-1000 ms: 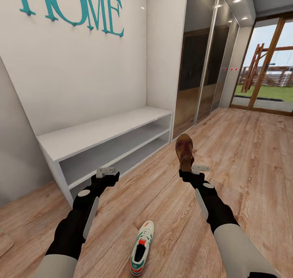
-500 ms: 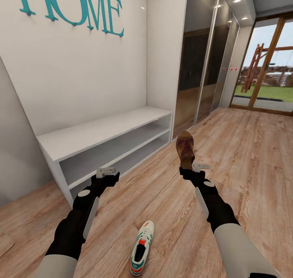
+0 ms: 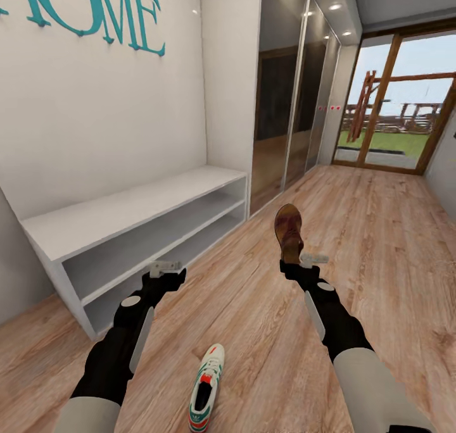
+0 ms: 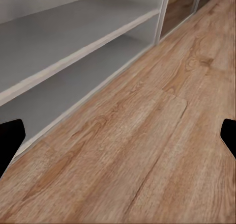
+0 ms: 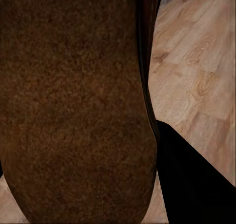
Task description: Pick up the two gym shoes and the two sandals from the corridor floor and place them onto the hallstand (shoe rack) in the corridor, making sure they are on the rack and not on the floor. Arrange them so the two gym shoes are next to each other and the two sandals are next to each other.
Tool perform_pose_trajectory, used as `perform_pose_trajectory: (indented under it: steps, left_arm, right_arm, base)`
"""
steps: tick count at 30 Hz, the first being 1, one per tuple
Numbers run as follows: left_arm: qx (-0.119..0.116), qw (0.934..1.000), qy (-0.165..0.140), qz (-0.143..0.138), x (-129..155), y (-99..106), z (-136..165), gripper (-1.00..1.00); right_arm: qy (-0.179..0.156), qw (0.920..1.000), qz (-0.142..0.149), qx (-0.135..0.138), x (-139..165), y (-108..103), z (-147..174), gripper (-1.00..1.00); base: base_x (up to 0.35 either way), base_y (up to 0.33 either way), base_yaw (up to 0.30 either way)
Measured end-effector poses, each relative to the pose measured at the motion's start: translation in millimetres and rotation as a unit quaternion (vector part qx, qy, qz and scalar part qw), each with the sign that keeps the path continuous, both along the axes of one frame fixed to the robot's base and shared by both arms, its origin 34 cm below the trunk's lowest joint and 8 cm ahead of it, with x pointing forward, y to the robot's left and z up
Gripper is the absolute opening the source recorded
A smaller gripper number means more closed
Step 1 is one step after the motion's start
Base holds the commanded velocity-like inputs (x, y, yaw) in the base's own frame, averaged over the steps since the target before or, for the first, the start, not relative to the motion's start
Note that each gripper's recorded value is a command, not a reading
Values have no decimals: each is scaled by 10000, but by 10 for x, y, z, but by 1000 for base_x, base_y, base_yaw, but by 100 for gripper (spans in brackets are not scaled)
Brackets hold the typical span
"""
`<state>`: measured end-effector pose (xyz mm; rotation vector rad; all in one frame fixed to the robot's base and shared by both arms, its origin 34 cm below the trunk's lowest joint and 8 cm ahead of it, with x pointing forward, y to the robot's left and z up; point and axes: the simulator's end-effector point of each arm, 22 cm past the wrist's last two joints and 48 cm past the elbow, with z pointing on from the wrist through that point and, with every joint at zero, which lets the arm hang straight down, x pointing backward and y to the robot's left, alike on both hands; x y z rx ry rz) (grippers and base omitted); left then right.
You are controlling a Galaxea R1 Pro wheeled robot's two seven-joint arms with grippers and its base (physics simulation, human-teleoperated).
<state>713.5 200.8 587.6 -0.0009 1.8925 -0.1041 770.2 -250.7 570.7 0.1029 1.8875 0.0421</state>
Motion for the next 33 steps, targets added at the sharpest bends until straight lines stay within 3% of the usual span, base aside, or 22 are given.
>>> perform_pose_trajectory:
  steps: [4, 7, 11, 14, 17, 22, 26, 30, 33]
  left_arm:
    - [0, 9999, 129, -11, -19, -10, -125, 100]
    - [5, 9989, 474, -56, -77, -47, -456, 100]
    - [13, 9974, 717, -80, -127, -65, -684, 100]
    - [16, 9967, 809, -83, -145, -63, -776, 100]
    - [16, 9950, 990, -97, -180, -74, -969, 100]
    - [19, 9917, 1283, -127, -266, -106, -1373, 100]
    - [21, 9892, 1459, -157, -372, -143, -1769, 100]
    - [11, 9900, 1404, -154, -386, -152, -1929, 100]
    - [13, 9873, 1578, -168, -463, -165, -2136, 100]
  right_arm:
    - [172, 9999, 4, 21, -25, -2, -70, -100]
    - [130, 9999, -7, 22, -12, -18, 43, -100]
    - [-208, 9998, -37, 9, 36, -54, 380, -100]
    - [-705, 9975, -83, -15, 61, -108, 930, -100]
    - [-767, 9970, -103, -25, 10, -150, 1252, -100]
    - [-114, 9999, -68, 9, -73, -150, 1066, -100]
    - [75, 10000, -62, 14, -60, -149, 908, -100]
    - [202, 9998, -61, 14, -30, -148, 746, -100]
    - [291, 9996, -61, 13, -8, -148, 624, -100]
  base:
    - [0, 0, -271]
    - [0, 0, -272]
    - [0, 0, -257]
    - [0, 0, -102]
    - [0, 0, -31]
    - [0, 0, -6]
    - [0, 0, 0]
    - [0, 0, 0]
    - [0, 0, 0]
